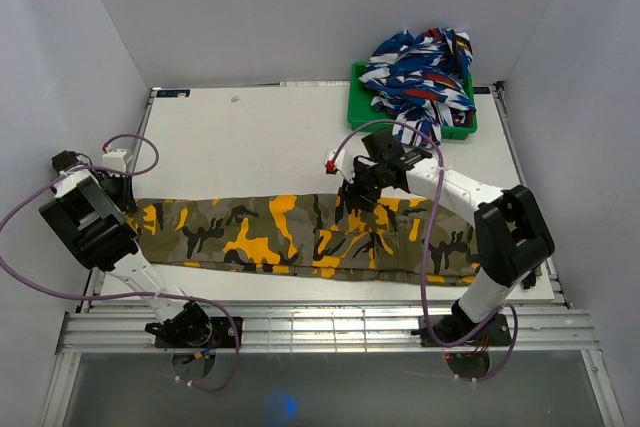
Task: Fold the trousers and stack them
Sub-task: Fold the trousers
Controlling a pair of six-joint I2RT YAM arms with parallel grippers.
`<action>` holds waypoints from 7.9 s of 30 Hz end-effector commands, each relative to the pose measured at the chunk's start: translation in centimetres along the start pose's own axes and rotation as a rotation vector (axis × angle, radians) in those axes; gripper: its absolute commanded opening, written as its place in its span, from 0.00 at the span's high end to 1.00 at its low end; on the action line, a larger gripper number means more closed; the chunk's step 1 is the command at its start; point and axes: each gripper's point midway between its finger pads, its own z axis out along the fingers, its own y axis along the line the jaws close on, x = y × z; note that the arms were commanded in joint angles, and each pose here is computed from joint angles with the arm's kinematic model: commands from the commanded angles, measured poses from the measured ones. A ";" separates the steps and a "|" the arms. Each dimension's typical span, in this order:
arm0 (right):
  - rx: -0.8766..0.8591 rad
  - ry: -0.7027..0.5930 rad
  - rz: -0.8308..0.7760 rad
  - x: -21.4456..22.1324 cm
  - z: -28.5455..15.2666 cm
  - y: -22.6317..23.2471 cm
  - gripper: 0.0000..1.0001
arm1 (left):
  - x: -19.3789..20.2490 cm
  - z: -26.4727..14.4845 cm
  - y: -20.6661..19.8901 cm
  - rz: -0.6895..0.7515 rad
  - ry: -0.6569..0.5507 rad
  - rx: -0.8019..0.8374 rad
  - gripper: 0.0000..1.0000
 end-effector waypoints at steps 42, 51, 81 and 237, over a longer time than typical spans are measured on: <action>-0.275 0.095 -0.019 3.3 -7.9 9.7 0.39 | -6.5 -5.7 -3.3 0.089 -0.285 0.077 0.02; -0.207 0.162 0.031 8.2 -6.7 12.8 0.45 | -3.3 -11.4 -19.6 0.134 -0.398 0.552 0.02; -0.233 0.198 -0.040 10.1 -5.1 14.1 0.92 | 4.7 -4.0 -28.2 0.867 -0.304 0.336 0.02; 0.363 0.338 1.263 36.0 -25.5 3.6 0.92 | 7.2 -5.2 3.9 0.058 0.102 -0.306 0.02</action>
